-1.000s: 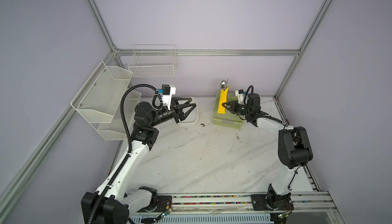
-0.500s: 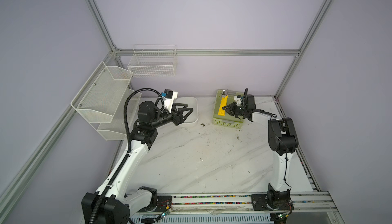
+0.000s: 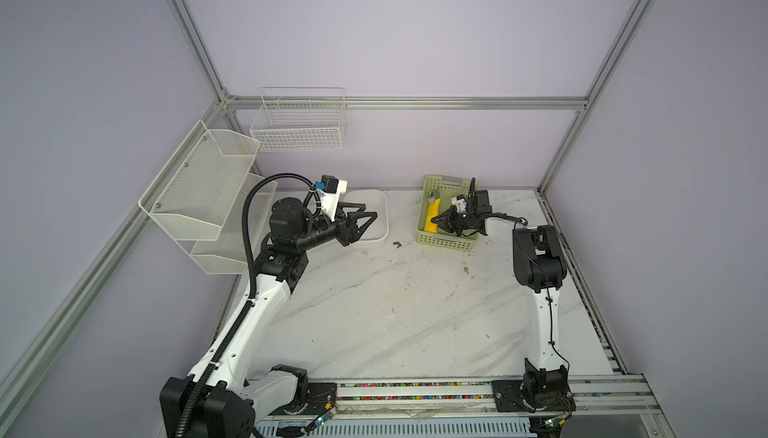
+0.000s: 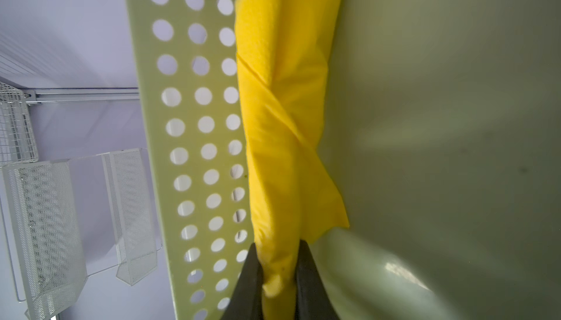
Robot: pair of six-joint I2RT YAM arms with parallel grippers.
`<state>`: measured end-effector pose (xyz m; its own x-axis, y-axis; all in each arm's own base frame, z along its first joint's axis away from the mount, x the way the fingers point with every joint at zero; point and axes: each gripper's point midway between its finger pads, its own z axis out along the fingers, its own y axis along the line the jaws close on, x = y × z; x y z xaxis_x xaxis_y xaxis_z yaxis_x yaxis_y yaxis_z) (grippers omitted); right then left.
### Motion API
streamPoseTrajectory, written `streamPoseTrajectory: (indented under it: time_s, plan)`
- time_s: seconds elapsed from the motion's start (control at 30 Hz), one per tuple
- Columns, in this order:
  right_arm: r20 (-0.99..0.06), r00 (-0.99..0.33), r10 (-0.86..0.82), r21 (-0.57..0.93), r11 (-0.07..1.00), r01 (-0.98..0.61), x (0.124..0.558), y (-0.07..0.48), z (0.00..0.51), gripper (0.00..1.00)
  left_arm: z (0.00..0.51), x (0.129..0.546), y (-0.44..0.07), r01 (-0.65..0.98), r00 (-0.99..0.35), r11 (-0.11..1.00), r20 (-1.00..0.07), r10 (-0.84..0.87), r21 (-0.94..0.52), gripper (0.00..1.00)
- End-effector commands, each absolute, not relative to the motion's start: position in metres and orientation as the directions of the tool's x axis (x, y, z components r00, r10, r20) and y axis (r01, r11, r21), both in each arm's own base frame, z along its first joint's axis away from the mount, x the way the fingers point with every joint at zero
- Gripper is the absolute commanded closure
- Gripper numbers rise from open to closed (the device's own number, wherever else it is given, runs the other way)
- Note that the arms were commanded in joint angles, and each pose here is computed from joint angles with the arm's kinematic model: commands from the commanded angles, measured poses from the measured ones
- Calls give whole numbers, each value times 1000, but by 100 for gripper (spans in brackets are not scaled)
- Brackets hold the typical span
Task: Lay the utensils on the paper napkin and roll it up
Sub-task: 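Lower the bundle into the green basket and lay it down with the right gripper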
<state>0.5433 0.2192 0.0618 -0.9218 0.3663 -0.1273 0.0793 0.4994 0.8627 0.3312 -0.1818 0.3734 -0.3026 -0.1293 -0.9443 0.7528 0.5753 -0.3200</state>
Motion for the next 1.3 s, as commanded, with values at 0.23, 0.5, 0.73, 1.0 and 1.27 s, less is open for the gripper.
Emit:
streamPoseTrajectory:
  time_s: [0.23,0.5,0.73,1.0,1.27]
  plan:
    - [-81,-946,314,860,502,93,535,221,54,100,391,328,-178,763,-251,575,-955,-157,-295,46]
    - [13,-936,351,825,525,209,528,209,23,100,393,325,-180,777,-244,555,-955,-167,-296,45]
    - [54,-917,395,788,547,282,524,195,4,100,396,324,-181,784,-237,548,-957,-169,-291,45]
    - [91,-898,430,759,554,342,516,187,-9,100,398,324,-181,787,-238,544,-957,-166,-290,45]
    - [127,-866,484,690,584,428,508,174,-25,84,402,323,-180,788,-242,542,-956,-164,-292,45]
